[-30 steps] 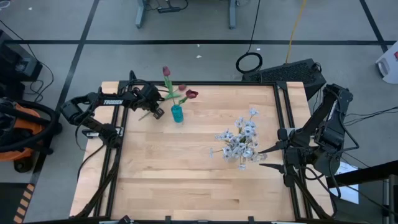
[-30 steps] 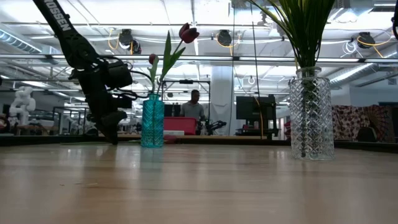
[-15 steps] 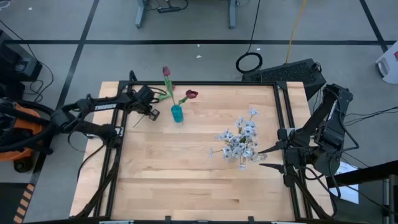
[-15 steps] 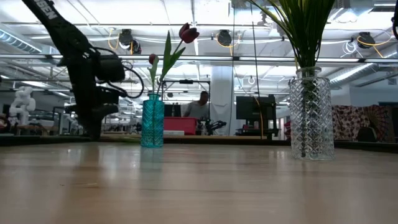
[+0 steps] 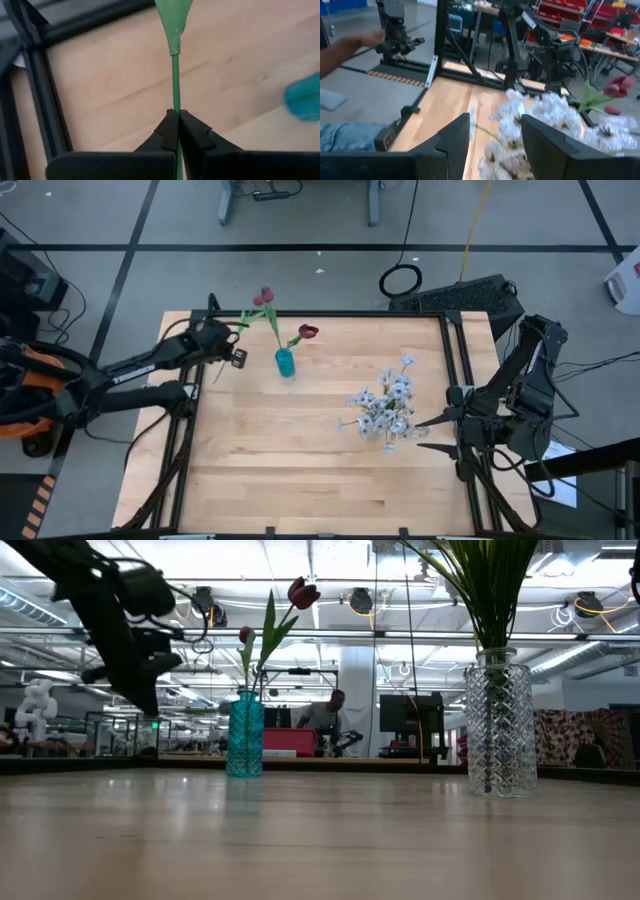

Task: Sort flowers into vase by color
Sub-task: Put the red tulip into the blue vase

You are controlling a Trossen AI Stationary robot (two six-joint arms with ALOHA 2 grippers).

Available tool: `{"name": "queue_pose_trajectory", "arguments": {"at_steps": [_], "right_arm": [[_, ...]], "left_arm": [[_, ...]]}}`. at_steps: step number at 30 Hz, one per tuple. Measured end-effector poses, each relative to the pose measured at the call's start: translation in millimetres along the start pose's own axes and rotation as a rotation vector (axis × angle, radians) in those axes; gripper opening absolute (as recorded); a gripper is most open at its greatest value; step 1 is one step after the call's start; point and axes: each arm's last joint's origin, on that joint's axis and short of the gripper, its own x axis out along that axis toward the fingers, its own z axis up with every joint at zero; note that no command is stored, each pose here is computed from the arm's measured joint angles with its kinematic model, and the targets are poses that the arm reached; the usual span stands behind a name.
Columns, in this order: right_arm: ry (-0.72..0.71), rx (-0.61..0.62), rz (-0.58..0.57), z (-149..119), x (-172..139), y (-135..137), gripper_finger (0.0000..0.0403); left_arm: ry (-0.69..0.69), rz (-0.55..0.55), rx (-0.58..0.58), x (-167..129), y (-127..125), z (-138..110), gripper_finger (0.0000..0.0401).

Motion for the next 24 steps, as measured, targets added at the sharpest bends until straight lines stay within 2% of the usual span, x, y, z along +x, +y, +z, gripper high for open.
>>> {"name": "queue_pose_trajectory", "arguments": {"at_steps": [7, 10, 16, 24], "right_arm": [[-0.097, 0.003, 0.004, 14.0, -0.7, 1.2, 0.0169], [-0.142, 0.013, -0.049, 20.5, -1.6, -0.3, 0.0169], [-0.210, 0.036, -0.208, 34.1, -4.4, -6.3, 0.0169], [-0.328, 0.112, -0.283, 55.3, 0.5, -15.5, 0.0169]], "left_arm": [[-0.191, -0.094, -0.019, -33.8, 3.1, -0.6, 0.0008], [-0.279, -0.157, -0.009, -48.2, 2.7, -1.8, 0.0008], [-0.513, -0.406, 0.042, -81.0, -4.8, 0.6, 0.0008], [-0.867, -0.663, 0.100, -120.8, -16.3, 12.2, 0.0008]]}}
